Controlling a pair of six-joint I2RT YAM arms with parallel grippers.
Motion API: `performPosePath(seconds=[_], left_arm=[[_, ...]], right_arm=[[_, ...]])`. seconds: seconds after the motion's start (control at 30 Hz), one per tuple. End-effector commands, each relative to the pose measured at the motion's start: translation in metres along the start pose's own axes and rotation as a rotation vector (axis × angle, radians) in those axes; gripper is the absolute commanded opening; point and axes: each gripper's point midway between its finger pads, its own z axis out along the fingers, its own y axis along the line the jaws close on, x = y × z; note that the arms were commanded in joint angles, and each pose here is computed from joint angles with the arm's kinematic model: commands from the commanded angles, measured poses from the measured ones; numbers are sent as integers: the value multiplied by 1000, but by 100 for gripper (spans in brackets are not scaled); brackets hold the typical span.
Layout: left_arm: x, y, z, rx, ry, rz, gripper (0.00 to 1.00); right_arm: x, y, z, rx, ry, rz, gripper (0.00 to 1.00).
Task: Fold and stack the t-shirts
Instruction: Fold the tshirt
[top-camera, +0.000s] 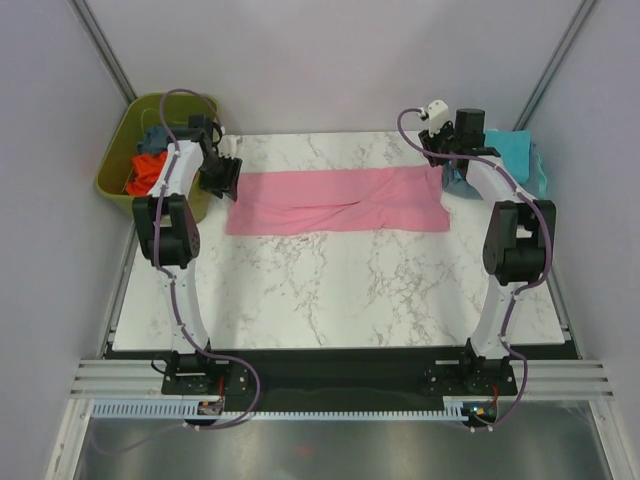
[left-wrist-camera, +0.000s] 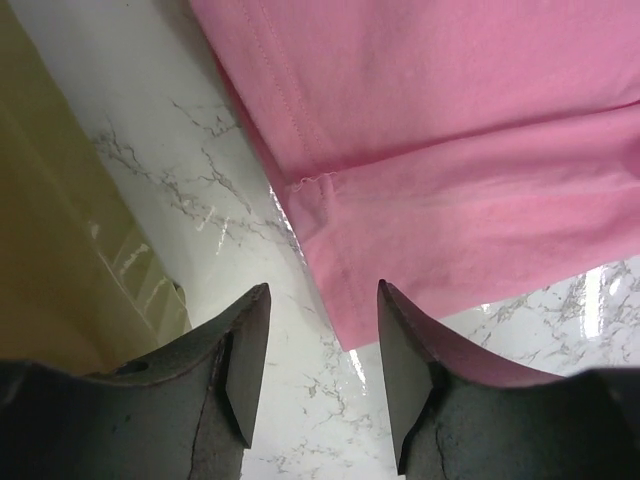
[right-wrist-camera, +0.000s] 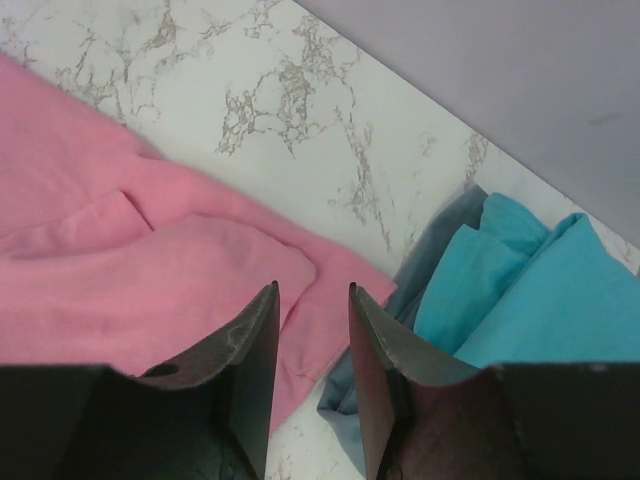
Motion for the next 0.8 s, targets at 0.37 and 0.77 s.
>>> performPosePath(seconds=[0.37,0.77], left_arm=[[-14,-74,-71,101,-154,79,56],[15,-55,-10,-19,17,75,57]], right_arm=[[-2,49,-60,-89,44,383,58],[36,98,-40,-285,131,542,59]])
